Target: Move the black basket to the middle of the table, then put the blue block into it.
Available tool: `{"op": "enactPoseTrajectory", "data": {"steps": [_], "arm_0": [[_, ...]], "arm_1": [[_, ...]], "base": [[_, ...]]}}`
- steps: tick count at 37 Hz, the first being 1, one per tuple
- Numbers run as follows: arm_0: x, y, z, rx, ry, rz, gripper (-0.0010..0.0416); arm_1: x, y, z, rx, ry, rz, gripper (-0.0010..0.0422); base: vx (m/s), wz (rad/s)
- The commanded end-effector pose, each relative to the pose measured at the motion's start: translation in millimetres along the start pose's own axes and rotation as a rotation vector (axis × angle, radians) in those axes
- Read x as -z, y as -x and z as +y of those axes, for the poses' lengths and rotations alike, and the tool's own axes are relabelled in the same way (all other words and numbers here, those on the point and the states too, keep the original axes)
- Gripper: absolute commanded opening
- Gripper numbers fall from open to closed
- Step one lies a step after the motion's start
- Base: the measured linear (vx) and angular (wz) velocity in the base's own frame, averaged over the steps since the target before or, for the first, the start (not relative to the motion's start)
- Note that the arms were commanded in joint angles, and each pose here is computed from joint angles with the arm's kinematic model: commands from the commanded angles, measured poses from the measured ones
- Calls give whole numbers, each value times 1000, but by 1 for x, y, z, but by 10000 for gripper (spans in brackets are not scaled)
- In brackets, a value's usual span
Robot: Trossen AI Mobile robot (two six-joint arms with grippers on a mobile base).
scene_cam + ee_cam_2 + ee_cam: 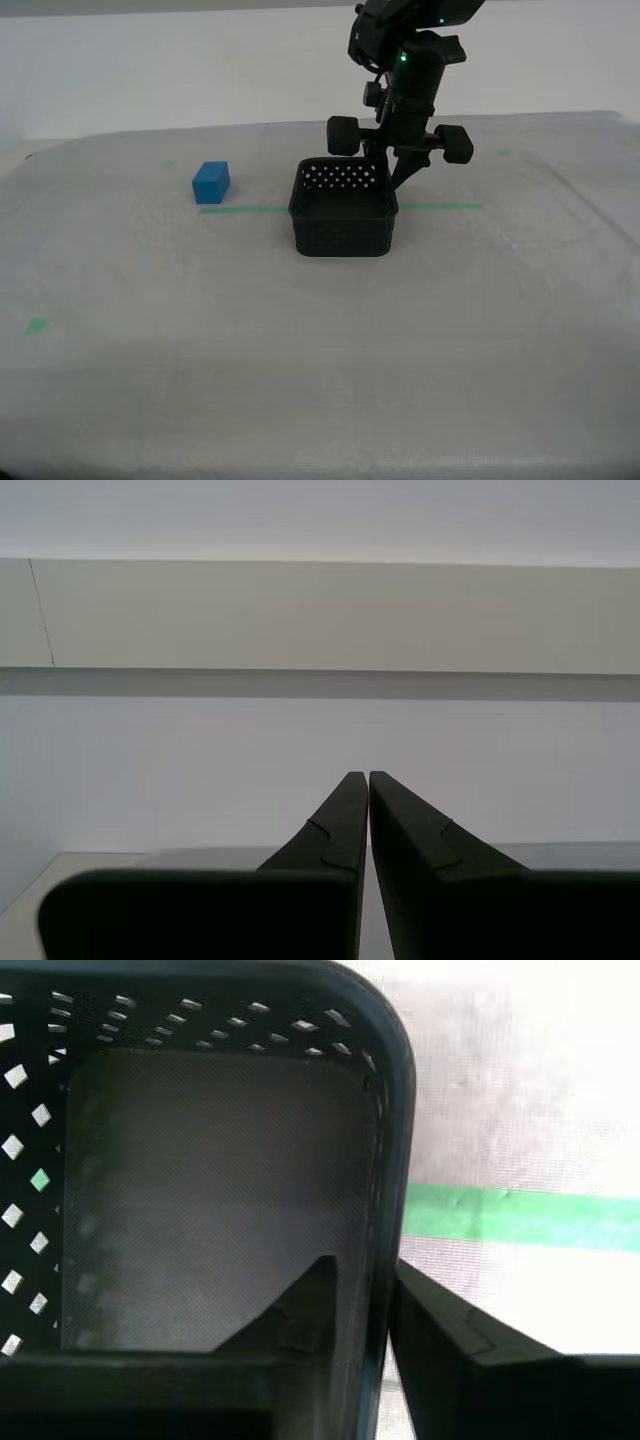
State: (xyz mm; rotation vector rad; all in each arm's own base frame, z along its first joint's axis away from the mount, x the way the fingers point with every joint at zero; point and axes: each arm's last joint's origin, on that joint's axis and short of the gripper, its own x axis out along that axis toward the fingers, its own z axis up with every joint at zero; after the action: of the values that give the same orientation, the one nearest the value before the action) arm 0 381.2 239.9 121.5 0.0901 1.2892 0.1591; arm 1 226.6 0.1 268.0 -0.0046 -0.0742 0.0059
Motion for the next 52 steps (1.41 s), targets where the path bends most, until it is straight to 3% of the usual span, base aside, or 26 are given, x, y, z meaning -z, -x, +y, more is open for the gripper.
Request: {"op": "enactPoseTrajectory", "data": {"steps": [1,13,30,36,46,52], "arm_0": [[-1,1,0,12,1,-17,111],[-2,3,2,6,60,-27,269],[-11,24,8,-48,47,-70,211],[-15,31,10,-50,49,-66,257],[-14,42,9,-27,83,-54,411],[-12,60,-3,-6,64,-83,371]], "arm_1": [[-1,0,0,0,-1,-5,0],[-1,0,0,-1,-1,-5,0],[-1,0,0,-1,-1,-5,0],[-1,0,0,0,-1,-5,0],[-1,0,0,0,-1,-5,0],[-1,0,0,0,-2,-6,0]], "base": [[0,0],[0,0],[0,0],[0,0],[0,0],[0,0]]}}
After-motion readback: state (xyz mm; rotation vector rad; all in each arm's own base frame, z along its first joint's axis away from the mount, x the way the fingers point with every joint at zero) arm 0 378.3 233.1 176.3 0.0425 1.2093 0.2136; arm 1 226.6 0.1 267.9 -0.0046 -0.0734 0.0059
